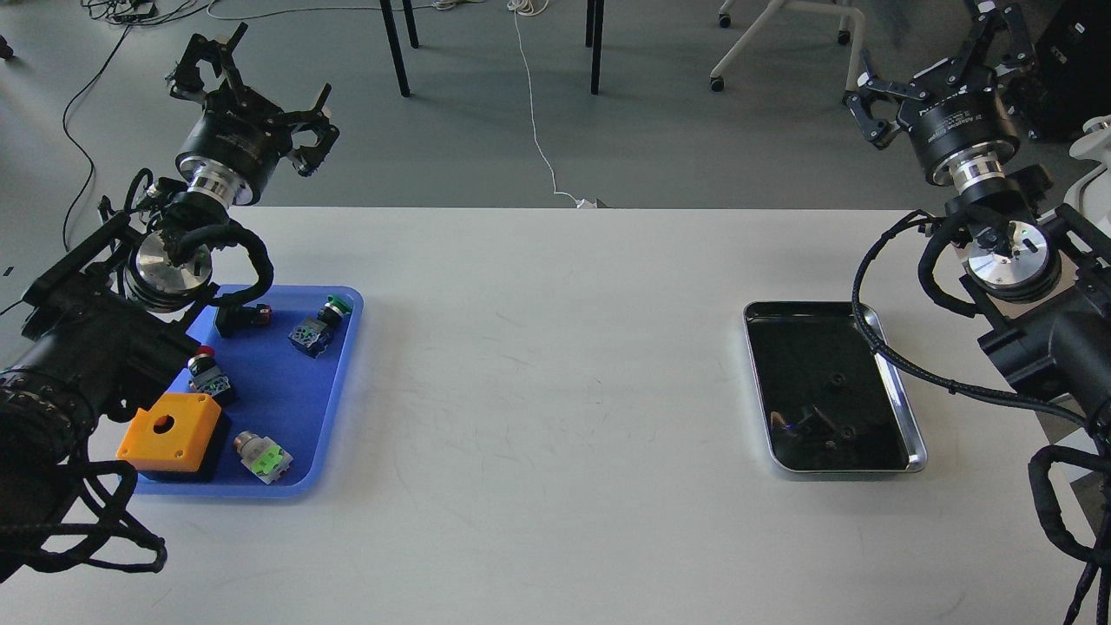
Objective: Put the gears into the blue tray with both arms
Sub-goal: 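Move the right gripper over the metal tray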
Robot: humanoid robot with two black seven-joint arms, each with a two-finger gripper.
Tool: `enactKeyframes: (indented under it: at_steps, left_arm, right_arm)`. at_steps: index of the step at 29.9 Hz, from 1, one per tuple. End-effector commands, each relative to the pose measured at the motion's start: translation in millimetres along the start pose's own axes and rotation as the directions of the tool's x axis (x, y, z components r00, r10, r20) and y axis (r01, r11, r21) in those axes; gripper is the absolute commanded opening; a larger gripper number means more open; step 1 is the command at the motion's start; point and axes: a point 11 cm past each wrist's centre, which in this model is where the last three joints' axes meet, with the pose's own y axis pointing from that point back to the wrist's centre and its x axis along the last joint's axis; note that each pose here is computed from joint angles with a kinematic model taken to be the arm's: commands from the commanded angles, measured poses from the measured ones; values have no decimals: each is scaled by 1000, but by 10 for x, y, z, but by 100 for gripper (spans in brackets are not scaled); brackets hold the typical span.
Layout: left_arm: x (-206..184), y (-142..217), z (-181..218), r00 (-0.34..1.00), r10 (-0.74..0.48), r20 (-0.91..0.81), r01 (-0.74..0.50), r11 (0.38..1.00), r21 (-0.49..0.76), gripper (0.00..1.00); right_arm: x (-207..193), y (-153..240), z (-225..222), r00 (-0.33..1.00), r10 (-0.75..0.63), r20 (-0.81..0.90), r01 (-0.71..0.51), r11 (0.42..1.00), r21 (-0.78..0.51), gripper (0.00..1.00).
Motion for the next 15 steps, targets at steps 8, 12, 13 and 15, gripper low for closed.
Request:
enactKeyframes:
  at_steps: [8,12,13,15]
  left_arm:
    - [37,20,36,1000,7,13,-7,1000,5,98]
    - [34,19,27,1000,7,11,-7,1000,7,98]
    - [31,16,38,1000,6,13,-6,1000,6,98]
    - [30,14,55,1000,6,15,-6,1000,5,98]
  right_arm:
    - [101,52,-266,999,9,-48,-8,1000,21,99]
    - [197,102,-532,994,25,-103,-21,999,39,99]
    - [203,105,-574,994,26,-109,-21,999,43,99]
    - [225,122,-628,992,30,-120,-24,998,49,99]
